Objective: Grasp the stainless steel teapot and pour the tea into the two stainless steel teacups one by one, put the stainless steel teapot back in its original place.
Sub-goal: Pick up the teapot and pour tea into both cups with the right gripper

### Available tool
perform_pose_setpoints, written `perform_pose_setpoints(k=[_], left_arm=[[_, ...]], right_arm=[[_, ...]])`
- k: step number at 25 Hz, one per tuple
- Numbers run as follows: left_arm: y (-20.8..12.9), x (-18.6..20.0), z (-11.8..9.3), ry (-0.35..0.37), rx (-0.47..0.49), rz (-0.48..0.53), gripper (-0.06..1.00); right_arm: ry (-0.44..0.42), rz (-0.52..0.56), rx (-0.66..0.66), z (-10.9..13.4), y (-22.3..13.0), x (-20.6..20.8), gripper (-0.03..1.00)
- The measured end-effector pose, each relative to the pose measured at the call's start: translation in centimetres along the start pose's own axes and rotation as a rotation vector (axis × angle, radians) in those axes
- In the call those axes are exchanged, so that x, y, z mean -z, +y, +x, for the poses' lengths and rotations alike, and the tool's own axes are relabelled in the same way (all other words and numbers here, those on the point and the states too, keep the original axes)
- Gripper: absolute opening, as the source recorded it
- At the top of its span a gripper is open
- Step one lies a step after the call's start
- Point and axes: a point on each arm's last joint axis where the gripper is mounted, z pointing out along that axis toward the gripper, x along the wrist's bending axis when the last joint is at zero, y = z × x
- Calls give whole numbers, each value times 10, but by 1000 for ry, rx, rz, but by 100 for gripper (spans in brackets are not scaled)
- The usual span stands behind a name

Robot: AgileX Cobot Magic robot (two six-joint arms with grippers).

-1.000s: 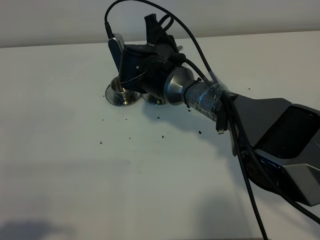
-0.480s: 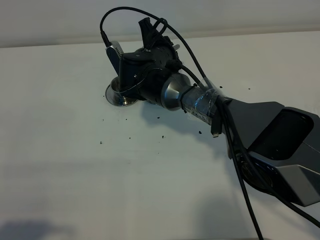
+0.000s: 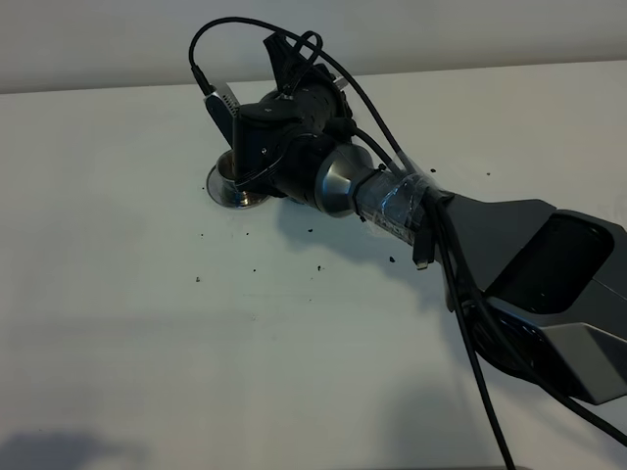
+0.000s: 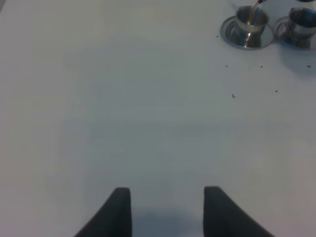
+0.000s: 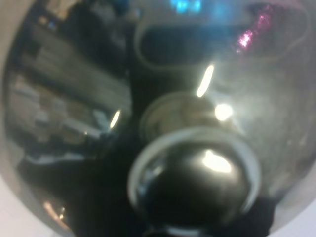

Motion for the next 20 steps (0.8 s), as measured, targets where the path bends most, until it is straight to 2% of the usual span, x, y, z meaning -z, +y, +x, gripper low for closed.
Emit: perform_pose_setpoints(k=[6,20], left_arm=[[0,0,0,0,0,0,38],[0,0,0,0,-1,0,38]], right_arm=[[-2,-3,38,6,7,-6,18],[-34,15,66,4,6,-6,18]])
